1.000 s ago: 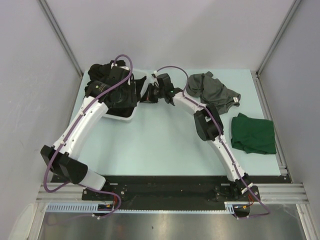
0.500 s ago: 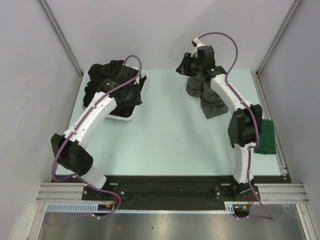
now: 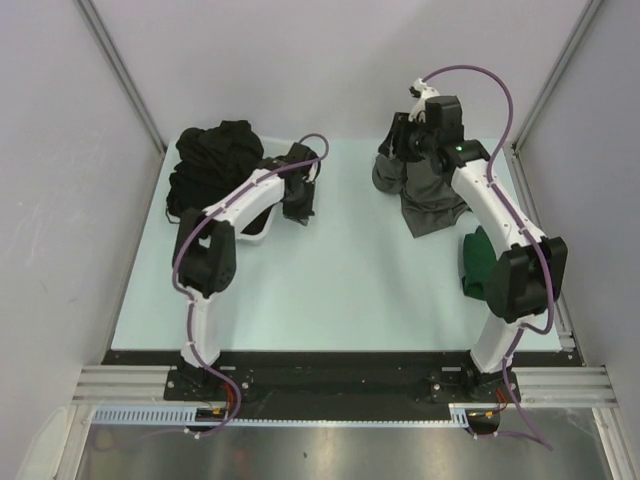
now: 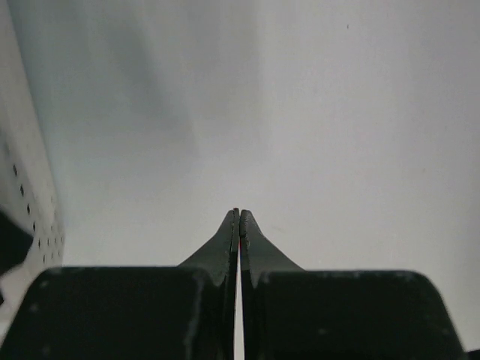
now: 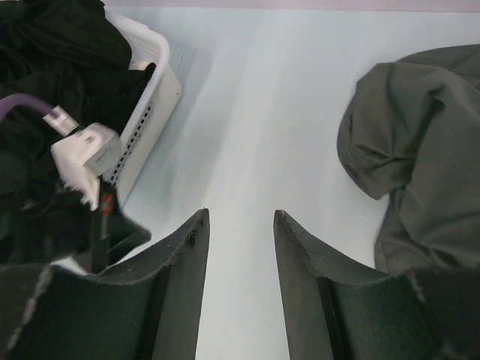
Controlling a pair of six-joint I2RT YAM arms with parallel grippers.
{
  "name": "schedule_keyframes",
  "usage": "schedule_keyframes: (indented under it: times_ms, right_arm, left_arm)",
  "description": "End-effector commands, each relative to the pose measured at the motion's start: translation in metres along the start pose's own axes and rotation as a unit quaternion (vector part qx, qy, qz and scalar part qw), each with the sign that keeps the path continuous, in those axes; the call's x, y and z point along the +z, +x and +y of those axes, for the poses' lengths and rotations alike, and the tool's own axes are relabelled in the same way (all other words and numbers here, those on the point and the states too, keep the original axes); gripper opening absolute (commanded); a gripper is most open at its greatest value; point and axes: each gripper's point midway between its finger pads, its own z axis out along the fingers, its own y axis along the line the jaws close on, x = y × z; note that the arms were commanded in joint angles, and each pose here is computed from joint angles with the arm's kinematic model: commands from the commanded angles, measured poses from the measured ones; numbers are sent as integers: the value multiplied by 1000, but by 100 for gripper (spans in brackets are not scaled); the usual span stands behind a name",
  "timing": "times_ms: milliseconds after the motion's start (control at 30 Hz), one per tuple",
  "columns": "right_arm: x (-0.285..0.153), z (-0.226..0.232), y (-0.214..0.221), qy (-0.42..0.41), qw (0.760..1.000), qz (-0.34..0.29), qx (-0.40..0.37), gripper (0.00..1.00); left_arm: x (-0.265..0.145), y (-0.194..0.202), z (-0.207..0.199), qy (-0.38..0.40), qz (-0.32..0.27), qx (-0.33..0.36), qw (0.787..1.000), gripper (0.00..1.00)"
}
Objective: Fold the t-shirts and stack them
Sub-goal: Move the tshirt to the center of the board
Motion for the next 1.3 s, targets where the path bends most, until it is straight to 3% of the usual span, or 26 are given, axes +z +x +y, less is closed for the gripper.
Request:
schedule_keyframes:
  times_ms: [0, 267, 700, 1267]
  right_arm:
    - [-47, 12, -26, -6, 999, -42, -23, 45]
    - [-69, 13, -22, -3, 999, -36, -32, 46]
    - [-83, 14, -9, -1, 999, -19, -35, 47]
    - [-81, 16, 6, 10, 999, 3, -32, 47]
  left_arm:
    - [7, -36, -10, -2, -33, 26, 999, 0]
    - [48, -49, 10, -20, -18, 0, 1000, 0]
    - [72, -74, 53, -75, -44, -37, 996, 0]
    - [73, -89, 138, -102, -44, -113, 987, 0]
